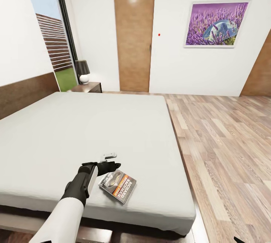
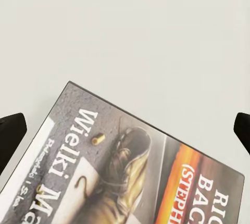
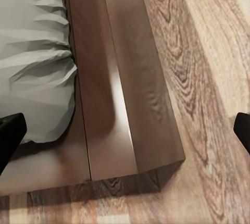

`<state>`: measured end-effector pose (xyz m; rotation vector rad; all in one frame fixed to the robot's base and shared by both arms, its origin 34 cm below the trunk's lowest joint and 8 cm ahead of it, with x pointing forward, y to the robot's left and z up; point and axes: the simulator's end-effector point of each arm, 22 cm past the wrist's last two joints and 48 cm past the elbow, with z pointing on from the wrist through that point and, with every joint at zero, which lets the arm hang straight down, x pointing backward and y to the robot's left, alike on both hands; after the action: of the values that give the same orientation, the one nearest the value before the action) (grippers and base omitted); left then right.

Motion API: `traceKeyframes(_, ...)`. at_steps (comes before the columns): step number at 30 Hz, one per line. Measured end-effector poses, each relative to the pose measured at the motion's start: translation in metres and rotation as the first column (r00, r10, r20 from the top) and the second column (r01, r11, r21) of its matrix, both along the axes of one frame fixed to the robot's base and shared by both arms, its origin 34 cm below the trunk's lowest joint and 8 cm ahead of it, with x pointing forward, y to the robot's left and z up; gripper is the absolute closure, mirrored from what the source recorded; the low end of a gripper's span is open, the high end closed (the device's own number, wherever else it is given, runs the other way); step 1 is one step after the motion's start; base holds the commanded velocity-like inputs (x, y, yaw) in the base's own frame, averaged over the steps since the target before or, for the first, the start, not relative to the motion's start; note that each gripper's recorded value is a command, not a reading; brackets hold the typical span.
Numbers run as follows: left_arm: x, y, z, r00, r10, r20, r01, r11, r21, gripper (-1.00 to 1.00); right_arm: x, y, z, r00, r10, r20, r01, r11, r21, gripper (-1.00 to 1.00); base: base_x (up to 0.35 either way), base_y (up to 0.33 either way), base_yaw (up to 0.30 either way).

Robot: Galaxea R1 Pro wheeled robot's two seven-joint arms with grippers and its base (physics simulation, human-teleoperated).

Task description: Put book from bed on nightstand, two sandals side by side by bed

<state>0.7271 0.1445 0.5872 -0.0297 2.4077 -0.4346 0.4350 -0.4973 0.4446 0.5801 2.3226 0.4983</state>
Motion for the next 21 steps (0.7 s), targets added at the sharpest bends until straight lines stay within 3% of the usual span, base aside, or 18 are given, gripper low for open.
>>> traceKeyframes(21, 0.0003, -0.0004, 0.0005, 1.0, 0.001, 0.002, -0.001, 1.0, -0.004, -1.0, -0.0001, 0.0, -0.0001, 1.0, 0.0, 0.0, 0.0, 1.0, 0.0, -1.0, 0.078, 0.0, 0.0)
